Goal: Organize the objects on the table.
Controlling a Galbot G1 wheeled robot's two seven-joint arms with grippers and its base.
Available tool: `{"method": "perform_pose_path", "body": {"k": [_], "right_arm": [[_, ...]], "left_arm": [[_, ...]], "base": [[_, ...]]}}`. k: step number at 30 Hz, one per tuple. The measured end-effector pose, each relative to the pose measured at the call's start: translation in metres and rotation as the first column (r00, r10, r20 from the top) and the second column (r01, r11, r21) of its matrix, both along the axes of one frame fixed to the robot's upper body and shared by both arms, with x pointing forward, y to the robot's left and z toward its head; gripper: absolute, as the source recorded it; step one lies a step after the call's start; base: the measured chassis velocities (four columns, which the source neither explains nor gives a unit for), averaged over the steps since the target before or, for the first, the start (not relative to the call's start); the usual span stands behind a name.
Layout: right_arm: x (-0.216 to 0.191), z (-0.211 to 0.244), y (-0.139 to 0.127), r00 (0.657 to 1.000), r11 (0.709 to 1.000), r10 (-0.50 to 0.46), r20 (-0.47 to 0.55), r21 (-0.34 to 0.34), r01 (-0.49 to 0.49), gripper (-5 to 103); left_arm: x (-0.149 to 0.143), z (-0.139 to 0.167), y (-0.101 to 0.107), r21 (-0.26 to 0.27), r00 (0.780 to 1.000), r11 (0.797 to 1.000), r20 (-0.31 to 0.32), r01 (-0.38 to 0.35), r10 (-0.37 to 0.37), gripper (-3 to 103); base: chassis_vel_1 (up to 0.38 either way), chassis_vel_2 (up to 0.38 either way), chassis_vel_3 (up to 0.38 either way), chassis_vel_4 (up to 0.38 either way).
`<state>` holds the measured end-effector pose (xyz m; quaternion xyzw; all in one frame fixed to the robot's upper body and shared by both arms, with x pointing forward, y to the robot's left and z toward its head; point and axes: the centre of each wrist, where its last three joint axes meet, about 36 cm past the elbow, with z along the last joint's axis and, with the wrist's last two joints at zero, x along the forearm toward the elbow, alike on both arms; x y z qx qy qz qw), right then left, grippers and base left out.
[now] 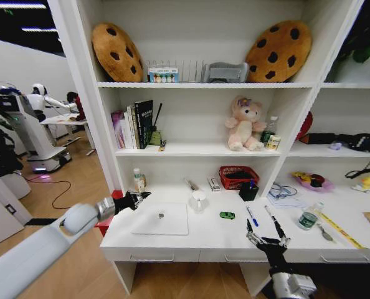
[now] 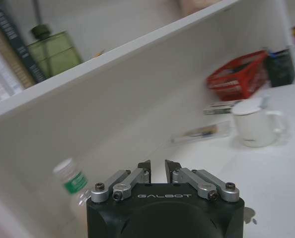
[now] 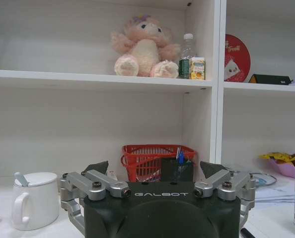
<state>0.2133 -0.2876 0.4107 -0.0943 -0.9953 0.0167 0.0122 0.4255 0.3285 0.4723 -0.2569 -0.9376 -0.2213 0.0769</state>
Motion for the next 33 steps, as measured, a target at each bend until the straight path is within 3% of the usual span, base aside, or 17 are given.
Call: {"method": "perform_pose_path", "body": {"k": [1,2,3,4,5,6,7,8,10,11,13,14,17,19,25,30,33], "right_arm": [[-0.002,0.002,0.000,1.000,1.000,-0.006,-0.007,0.007,0.006,100],[-0.003,0.006,0.000,1.000,0.999,-0.015,-0.024,0.028,0.015,100],[-0.003,0.006,0.000,1.000,0.999,-0.015,-0.024,0.028,0.015,100],[-0.001,0.010,0.000,0.999,0.998,-0.010,-0.041,0.053,0.012,100],[0.002,0.012,-0.002,0.999,0.998,0.003,-0.048,0.069,0.001,100],[0.002,0.012,-0.002,0.999,0.998,0.003,-0.048,0.069,0.001,100],[0.004,0.014,-0.004,0.999,0.997,0.016,-0.050,0.076,-0.012,100],[0.004,0.014,-0.004,0.999,0.997,0.016,-0.050,0.076,-0.012,100],[0.011,0.015,-0.010,0.997,0.994,0.042,-0.060,0.104,-0.035,100],[0.011,0.015,-0.010,0.997,0.994,0.042,-0.060,0.104,-0.035,100],[0.013,0.017,-0.012,0.995,0.990,0.078,-0.057,0.121,-0.071,100],[0.013,0.017,-0.012,0.995,0.990,0.078,-0.057,0.121,-0.071,100],[0.014,0.017,-0.012,0.992,0.986,0.117,-0.055,0.124,-0.110,100],[0.014,0.017,-0.009,0.985,0.979,0.163,-0.049,0.128,-0.156,100],[0.013,0.017,-0.005,0.978,0.973,0.204,-0.031,0.113,-0.199,100],[0.007,0.014,0.000,0.982,0.979,0.186,-0.018,0.088,-0.184,100],[0.002,0.013,0.002,0.984,0.980,0.179,-0.021,0.088,-0.177,100]], "left_arm": [[-0.003,-0.002,-0.006,-0.025,0.998,0.998,-0.005,-0.063,0.063,20],[-0.007,-0.002,-0.015,-0.084,0.984,0.981,-0.013,-0.175,0.175,31],[-0.007,-0.002,-0.015,-0.084,0.984,0.981,-0.013,-0.175,0.175,31],[-0.013,0.001,-0.019,-0.144,0.962,0.951,-0.026,-0.274,0.273,31],[-0.019,0.004,-0.019,-0.186,0.938,0.920,-0.042,-0.345,0.343,42],[-0.019,0.004,-0.019,-0.186,0.938,0.920,-0.042,-0.345,0.343,42],[-0.025,0.005,-0.017,-0.200,0.920,0.899,-0.057,-0.390,0.387,42],[-0.025,0.005,-0.017,-0.200,0.920,0.899,-0.057,-0.390,0.387,42],[-0.054,-0.001,-0.003,-0.198,0.866,0.843,-0.086,-0.500,0.493,59],[-0.054,-0.001,-0.003,-0.198,0.866,0.843,-0.086,-0.500,0.493,59],[-0.087,-0.003,0.007,-0.202,0.826,0.802,-0.092,-0.563,0.557,70],[-0.087,-0.003,0.007,-0.202,0.826,0.802,-0.092,-0.563,0.557,70],[-0.113,0.003,0.009,-0.219,0.802,0.774,-0.081,-0.594,0.592,76],[-0.148,0.013,0.003,-0.235,0.780,0.751,-0.056,-0.617,0.623,92],[-0.192,0.020,-0.014,-0.239,0.765,0.733,-0.078,-0.637,0.639,100],[-0.211,0.010,-0.031,-0.235,0.783,0.751,-0.092,-0.618,0.615,100],[-0.212,0.010,-0.036,-0.249,0.785,0.748,-0.098,-0.615,0.612,100]], "base": [[0.000,0.000,0.000,0.000],[0.000,0.000,0.000,0.000],[0.000,0.000,0.000,0.000],[0.000,0.000,0.000,0.000],[0.000,0.000,0.000,0.000],[0.000,0.000,0.000,0.000],[0.000,0.000,0.000,0.000],[0.000,0.000,0.000,0.000],[0.000,0.000,0.000,0.000],[0.000,0.000,0.000,0.000],[0.000,0.000,0.000,0.000],[0.000,0.000,0.000,0.000],[0.000,0.000,0.000,0.000],[0.000,0.000,0.000,0.000],[0.000,0.000,0.000,0.000],[0.000,0.000,0.000,0.000],[0.000,0.000,0.000,0.000]]}}
